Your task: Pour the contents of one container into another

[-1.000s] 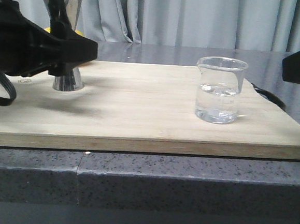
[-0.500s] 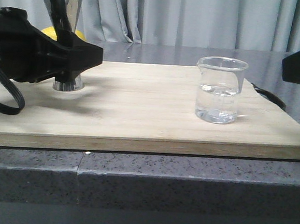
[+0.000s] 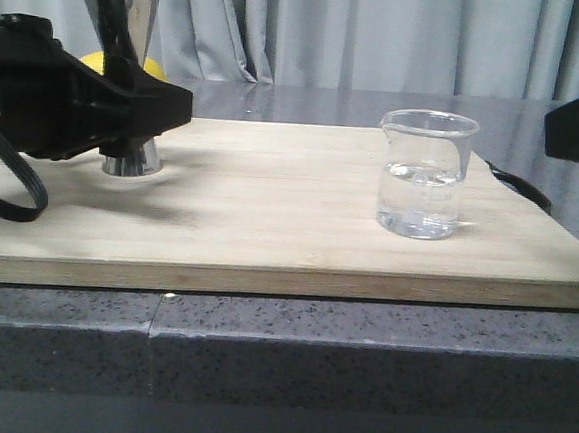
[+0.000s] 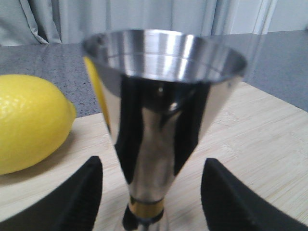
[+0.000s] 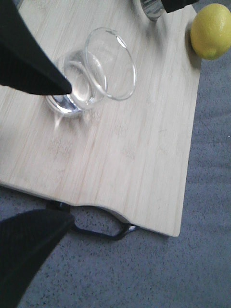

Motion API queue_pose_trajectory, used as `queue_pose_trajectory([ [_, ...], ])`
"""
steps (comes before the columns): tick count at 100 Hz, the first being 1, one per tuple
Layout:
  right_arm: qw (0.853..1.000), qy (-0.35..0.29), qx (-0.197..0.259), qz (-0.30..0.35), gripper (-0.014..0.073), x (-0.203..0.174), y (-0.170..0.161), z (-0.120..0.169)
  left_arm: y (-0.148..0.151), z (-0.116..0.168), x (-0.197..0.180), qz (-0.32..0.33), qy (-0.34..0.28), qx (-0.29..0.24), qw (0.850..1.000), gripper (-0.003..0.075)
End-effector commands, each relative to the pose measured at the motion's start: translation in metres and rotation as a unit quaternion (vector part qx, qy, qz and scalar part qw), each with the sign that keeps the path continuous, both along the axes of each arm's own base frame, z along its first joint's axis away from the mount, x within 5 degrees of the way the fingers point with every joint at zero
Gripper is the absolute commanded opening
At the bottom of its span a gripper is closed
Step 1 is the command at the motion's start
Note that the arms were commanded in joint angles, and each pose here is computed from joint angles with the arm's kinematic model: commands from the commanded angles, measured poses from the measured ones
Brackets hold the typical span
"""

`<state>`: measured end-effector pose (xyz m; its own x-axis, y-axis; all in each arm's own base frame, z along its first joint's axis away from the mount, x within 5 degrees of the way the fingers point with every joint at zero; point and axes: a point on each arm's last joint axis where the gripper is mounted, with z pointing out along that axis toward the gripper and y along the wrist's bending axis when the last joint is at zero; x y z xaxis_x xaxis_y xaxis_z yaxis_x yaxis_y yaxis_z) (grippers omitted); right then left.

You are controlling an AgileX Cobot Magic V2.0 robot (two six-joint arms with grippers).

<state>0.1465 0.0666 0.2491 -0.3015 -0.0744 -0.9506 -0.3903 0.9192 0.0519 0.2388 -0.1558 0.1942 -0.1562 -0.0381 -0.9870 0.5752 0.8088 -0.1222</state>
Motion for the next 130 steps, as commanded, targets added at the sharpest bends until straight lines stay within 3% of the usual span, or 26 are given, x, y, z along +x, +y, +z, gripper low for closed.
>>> queue_pose_trajectory([
  [1,0.998,-0.056,0.009,-0.002,0.0452,0.004,0.001,0.016,-0.001,0.021,0.003,0.001,-0.054,-0.04,0.998,0.0316],
  [25,0.998,-0.056,0.009,-0.002,0.0452,0.004,0.001,0.016,-0.001,0.021,0.003,0.001,-0.054,-0.04,0.998,0.0138],
  [55,0.998,-0.056,0.009,-0.002,0.0452,0.004,0.001,0.016,-0.001,0.022,0.002,-0.001,-0.06,-0.045,0.997,-0.002],
  [84,0.999,-0.034,-0.001,0.017,0.0452,0.001,0.005,0.012,-0.007,0.023,-0.002,-0.041,-0.071,-0.032,0.996,-0.0019],
  [103,0.997,-0.052,-0.005,0.059,0.0452,-0.004,0.017,0.014,-0.007,0.026,-0.004,-0.046,-0.045,-0.071,0.995,-0.0019],
  [130,0.995,-0.063,-0.012,0.07,0.0452,0.006,0.027,0.008,-0.009,0.029,-0.006,-0.062,-0.049,-0.077,0.994,-0.0019],
])
